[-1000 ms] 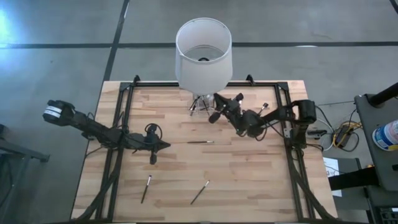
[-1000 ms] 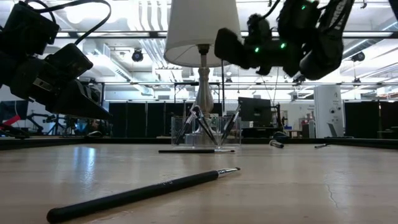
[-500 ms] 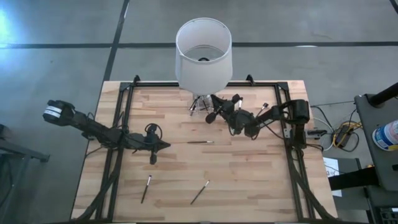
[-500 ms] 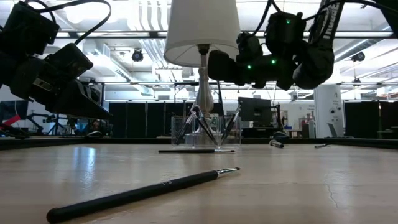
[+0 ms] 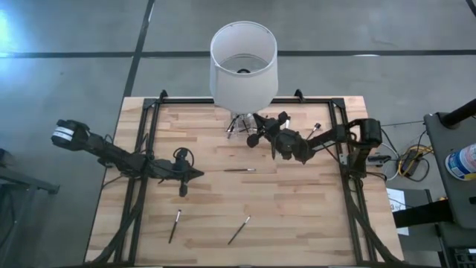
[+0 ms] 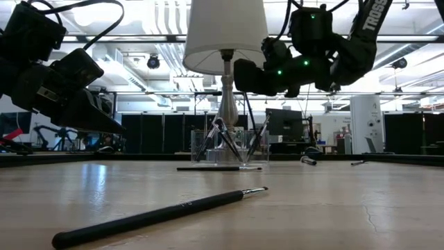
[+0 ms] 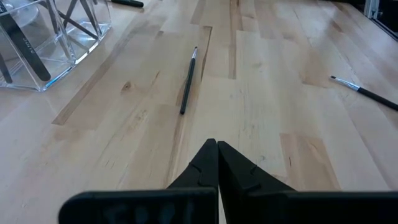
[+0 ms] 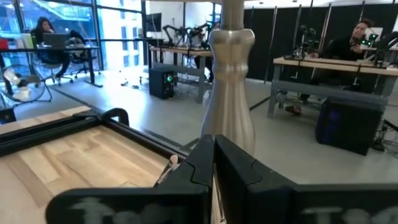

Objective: Put items in baskets/containers
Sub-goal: Put the black eyeshadow brush into the transparent organizer

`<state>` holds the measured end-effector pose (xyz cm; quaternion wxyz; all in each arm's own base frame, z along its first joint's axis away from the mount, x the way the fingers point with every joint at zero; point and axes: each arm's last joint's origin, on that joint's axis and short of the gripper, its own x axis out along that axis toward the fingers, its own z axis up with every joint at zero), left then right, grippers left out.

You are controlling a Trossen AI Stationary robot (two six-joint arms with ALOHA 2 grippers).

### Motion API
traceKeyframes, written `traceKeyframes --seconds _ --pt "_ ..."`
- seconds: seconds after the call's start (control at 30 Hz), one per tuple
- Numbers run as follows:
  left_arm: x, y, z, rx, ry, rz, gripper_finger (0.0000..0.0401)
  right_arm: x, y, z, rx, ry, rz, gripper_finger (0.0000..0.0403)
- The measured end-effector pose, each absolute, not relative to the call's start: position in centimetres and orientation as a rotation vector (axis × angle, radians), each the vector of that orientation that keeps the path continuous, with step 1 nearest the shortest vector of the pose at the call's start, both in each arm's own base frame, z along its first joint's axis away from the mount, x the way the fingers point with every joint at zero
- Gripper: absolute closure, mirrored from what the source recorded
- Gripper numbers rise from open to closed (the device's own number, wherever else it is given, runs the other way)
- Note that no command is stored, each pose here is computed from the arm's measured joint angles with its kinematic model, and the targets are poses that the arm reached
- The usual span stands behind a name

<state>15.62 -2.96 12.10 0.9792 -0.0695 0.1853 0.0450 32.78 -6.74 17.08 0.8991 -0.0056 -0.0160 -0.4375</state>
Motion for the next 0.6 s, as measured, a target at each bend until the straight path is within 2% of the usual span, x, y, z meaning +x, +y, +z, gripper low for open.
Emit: traceKeyframes --seconds 0.2,0.6 --pt "15.62 -2.96 12.09 -0.140 0.374 0.091 0.0401 32.74 -6.81 16.92 0.009 -0.018 -0.907 0.0387" --pt "15.62 -2.96 12.10 -0.152 0.372 0.093 0.0401 32.67 -6.79 17.04 0.044 -0.026 -0.907 0.0307"
